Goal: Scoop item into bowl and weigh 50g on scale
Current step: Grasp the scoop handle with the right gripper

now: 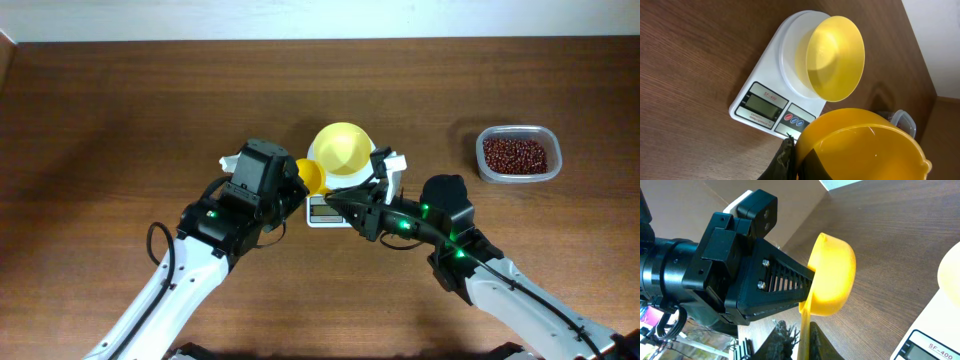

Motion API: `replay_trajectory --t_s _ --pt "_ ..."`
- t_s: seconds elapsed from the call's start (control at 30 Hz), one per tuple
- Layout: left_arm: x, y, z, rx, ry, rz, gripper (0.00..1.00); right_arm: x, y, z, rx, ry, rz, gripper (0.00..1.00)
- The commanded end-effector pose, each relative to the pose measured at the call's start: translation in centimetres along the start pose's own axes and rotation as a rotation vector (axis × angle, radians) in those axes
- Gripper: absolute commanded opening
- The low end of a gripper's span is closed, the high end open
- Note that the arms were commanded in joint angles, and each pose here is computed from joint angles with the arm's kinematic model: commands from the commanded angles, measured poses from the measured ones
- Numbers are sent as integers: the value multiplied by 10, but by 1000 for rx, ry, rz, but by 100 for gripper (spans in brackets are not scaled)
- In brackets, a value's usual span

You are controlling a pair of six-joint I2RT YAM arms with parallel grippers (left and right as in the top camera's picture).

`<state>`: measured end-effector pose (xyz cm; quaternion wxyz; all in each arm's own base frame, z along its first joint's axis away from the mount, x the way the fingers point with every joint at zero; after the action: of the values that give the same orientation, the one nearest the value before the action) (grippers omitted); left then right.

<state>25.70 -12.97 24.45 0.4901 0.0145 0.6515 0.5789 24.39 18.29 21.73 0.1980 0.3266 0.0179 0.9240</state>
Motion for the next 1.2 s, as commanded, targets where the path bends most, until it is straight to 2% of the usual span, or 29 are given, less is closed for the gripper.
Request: replay_trajectory --t_s 0.0,0.23,0.67,0.83,0.97,1.07,1.17 --pt "-6 2 -6 34 -32 -21 0 4 -2 4 -6 -51 14 14" --pt "-6 2 -6 34 -32 -22 0 4 -2 4 -6 -98 14 4" --pt "-6 2 -6 34 -32 -22 0 4 -2 4 -6 -180 14 4" --pt "-6 2 -6 33 -31 -22 25 3 -2 5 -16 -180 0 4" --pt "-6 2 -6 33 -31 -22 36 1 -2 6 -31 -180 -21 4" --pt "-9 2 -5 26 -32 -41 40 -1 -2 7 -51 -176 -52 4" --pt "-11 2 -1 9 -26 -62 39 -4 -2 8 -66 -116 -84 4"
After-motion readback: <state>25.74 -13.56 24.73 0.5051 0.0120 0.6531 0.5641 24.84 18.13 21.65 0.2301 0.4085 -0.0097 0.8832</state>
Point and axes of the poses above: each gripper's point midway between its finger pads, its own y axis back along the fingers, its own x axis along the line the jaws close on, z = x × y, the point moved 10 cm from there along y, back along the fingers, and after that the axes turned 7 degrees about y, right-handed, at the moved point
